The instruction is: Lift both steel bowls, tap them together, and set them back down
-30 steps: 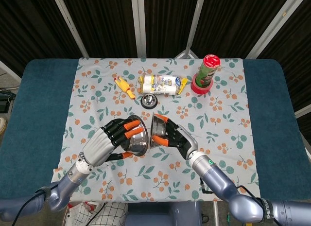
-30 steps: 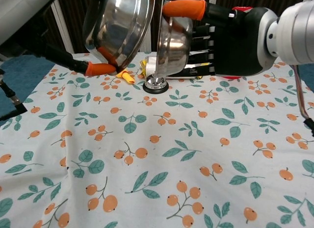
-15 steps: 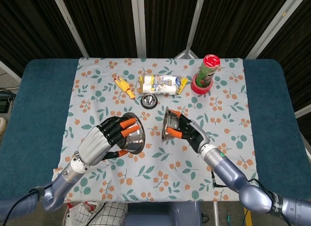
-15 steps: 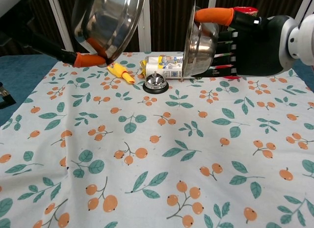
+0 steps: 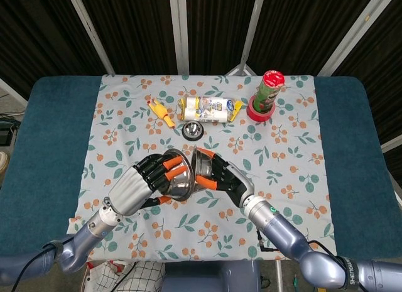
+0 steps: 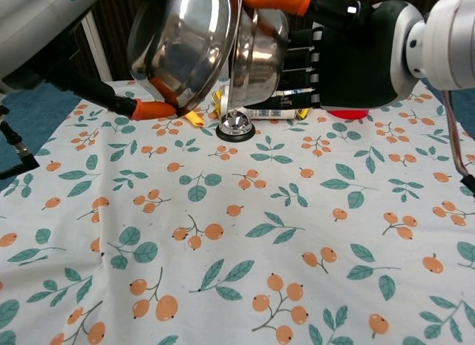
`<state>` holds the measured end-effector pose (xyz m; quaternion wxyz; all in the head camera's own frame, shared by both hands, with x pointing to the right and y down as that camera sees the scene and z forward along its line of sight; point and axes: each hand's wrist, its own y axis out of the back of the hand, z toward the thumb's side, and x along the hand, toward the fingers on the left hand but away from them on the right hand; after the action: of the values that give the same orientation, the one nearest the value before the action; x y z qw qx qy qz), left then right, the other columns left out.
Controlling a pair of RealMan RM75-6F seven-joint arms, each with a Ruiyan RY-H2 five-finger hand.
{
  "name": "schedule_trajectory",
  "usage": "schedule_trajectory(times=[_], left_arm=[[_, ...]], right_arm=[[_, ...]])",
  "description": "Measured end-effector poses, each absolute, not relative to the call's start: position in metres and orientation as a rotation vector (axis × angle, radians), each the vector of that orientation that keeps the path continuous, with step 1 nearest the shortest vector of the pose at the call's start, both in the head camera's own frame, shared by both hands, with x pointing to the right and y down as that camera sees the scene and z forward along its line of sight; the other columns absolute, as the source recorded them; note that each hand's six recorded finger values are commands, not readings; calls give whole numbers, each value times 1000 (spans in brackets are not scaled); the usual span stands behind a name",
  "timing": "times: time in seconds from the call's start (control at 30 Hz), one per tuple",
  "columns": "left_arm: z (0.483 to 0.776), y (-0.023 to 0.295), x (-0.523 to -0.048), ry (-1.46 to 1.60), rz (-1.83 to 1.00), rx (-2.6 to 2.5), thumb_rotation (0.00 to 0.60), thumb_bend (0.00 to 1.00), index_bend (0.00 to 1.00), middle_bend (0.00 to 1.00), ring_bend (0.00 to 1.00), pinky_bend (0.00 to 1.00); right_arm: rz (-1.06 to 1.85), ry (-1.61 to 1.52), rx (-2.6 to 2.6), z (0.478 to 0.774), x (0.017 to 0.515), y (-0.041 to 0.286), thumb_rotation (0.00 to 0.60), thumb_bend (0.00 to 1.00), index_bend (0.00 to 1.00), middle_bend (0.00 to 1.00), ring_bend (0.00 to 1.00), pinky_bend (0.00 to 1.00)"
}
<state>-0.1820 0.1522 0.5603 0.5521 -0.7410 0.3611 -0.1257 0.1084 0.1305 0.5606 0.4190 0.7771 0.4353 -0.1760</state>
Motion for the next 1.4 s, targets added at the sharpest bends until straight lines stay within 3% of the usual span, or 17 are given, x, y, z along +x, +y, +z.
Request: schedule_trajectory(times=[0.43, 1.4], left_arm=[[559, 151, -175, 863, -293, -1742, 600, 624, 636, 740, 573, 755], [534, 152, -196, 869, -314, -1748, 600, 629, 639, 744, 576, 757]], right_arm=[[-442, 1090, 1967, 547, 85, 140, 600, 358, 1000, 816, 879, 1000], [-575, 1295, 1994, 577, 174, 102, 600, 357, 1000, 816, 879, 1000]])
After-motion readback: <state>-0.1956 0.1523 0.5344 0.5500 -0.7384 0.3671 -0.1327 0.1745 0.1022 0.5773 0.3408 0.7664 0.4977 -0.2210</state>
